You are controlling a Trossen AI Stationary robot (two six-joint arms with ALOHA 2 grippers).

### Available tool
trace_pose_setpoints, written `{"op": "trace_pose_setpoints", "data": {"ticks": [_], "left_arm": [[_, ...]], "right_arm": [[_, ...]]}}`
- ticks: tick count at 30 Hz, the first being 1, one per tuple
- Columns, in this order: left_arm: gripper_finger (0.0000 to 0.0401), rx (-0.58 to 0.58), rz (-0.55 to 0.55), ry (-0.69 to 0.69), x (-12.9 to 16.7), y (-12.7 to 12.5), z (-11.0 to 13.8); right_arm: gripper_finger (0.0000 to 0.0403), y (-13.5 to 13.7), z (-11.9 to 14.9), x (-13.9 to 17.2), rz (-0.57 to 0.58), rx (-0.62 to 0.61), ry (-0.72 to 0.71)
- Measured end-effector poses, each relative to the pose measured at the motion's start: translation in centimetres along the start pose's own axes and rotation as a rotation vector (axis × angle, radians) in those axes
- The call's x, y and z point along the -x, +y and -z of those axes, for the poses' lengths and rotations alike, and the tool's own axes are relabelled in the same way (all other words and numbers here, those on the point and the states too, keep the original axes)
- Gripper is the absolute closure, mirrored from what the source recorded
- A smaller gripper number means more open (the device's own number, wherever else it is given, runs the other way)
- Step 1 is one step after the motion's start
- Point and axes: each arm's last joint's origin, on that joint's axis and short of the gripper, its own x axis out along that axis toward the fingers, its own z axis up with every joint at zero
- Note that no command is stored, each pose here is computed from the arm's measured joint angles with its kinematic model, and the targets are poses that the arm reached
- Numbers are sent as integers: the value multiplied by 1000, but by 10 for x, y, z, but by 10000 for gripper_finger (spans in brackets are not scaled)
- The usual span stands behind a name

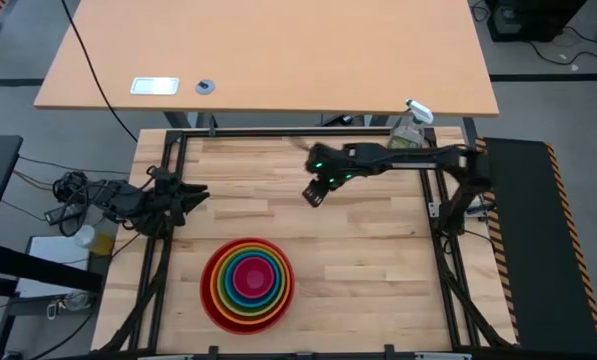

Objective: Nest bowls inside each other
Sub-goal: Return to Home Position

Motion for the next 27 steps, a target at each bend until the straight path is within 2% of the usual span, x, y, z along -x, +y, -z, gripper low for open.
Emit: {"op": "trace_pose_setpoints", "data": {"ticks": [6,17,21,27], "left_arm": [[220,9,-41,-5,-2,4,5],[221,69,-70,-59,0,15,13],[221,105,-80,-57,-6,17,23],[221,183,-4,-76,-19,17,41]], "right_arm": [[296,-47,33,18,-32,-200,-103],[298,-100,96,54,-124,-464,-302],[298,-114,115,59,-183,-540,-402],[298,-125,138,62,-304,-604,-558]]}}
